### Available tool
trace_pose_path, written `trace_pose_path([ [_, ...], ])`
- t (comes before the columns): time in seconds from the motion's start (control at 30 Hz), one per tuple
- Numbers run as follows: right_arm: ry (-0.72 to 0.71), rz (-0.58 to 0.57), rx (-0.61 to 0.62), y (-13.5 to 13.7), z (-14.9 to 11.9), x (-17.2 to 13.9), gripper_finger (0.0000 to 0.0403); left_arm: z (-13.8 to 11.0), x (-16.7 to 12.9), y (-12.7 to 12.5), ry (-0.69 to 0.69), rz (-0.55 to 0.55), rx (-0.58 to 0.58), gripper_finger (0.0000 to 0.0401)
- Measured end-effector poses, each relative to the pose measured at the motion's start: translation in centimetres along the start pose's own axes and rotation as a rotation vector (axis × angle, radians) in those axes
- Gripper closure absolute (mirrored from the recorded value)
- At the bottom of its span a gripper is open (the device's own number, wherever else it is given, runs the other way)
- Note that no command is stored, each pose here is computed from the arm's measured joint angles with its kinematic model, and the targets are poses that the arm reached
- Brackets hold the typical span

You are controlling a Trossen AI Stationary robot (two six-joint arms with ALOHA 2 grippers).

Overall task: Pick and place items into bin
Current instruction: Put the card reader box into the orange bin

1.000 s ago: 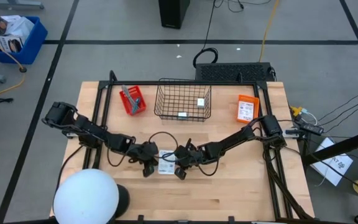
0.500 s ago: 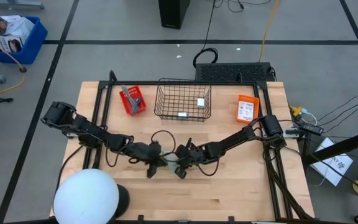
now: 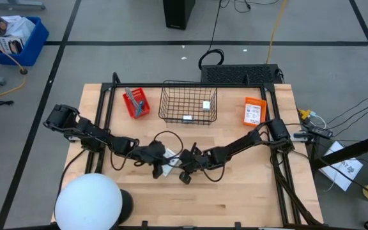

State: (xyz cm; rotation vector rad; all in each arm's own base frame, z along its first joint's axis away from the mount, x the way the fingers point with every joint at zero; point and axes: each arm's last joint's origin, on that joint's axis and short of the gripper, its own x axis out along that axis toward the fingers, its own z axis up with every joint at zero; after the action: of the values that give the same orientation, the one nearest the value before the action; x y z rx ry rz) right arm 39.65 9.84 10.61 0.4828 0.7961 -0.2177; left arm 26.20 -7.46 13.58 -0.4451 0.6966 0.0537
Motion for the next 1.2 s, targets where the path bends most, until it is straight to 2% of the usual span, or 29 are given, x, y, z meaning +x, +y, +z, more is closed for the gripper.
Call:
trace_pose_path([
  [0.2, 0.001, 0.003, -0.012, 0.2, -0.2, -0.1, 0.0403, -0.4, 0.0, 0.4, 0.005, 0.085, 0.01, 0.0397],
  [0.37, -0.009, 0.011, 0.006, 0.3, -0.1, -0.1, 0.0403, -0.4, -0.1, 0.4, -0.013, 0.118, 0.038, 0.0385],
  [0.6, -0.123, 0.049, -0.045, 1.1, 0.6, -0.2, 0.0403, -1.1, -0.2, 1.2, 0.043, 0.216, 0.019, 0.0397],
  [0.7, -0.17, 0.08, -0.069, 1.6, 0.9, -0.3, 0.0403, -1.1, -0.3, 1.4, 0.027, 0.261, 0.021, 0.039],
  [0.83, -0.207, 0.109, -0.082, 2.0, 1.2, -0.5, 0.0403, -1.3, -0.3, 1.6, 0.039, 0.293, 0.032, 0.0389],
  [1.2, -0.214, 0.078, -0.088, 0.9, 2.0, -0.2, 0.0403, -1.0, -1.0, 1.1, 0.011, 0.309, 0.057, 0.0392],
])
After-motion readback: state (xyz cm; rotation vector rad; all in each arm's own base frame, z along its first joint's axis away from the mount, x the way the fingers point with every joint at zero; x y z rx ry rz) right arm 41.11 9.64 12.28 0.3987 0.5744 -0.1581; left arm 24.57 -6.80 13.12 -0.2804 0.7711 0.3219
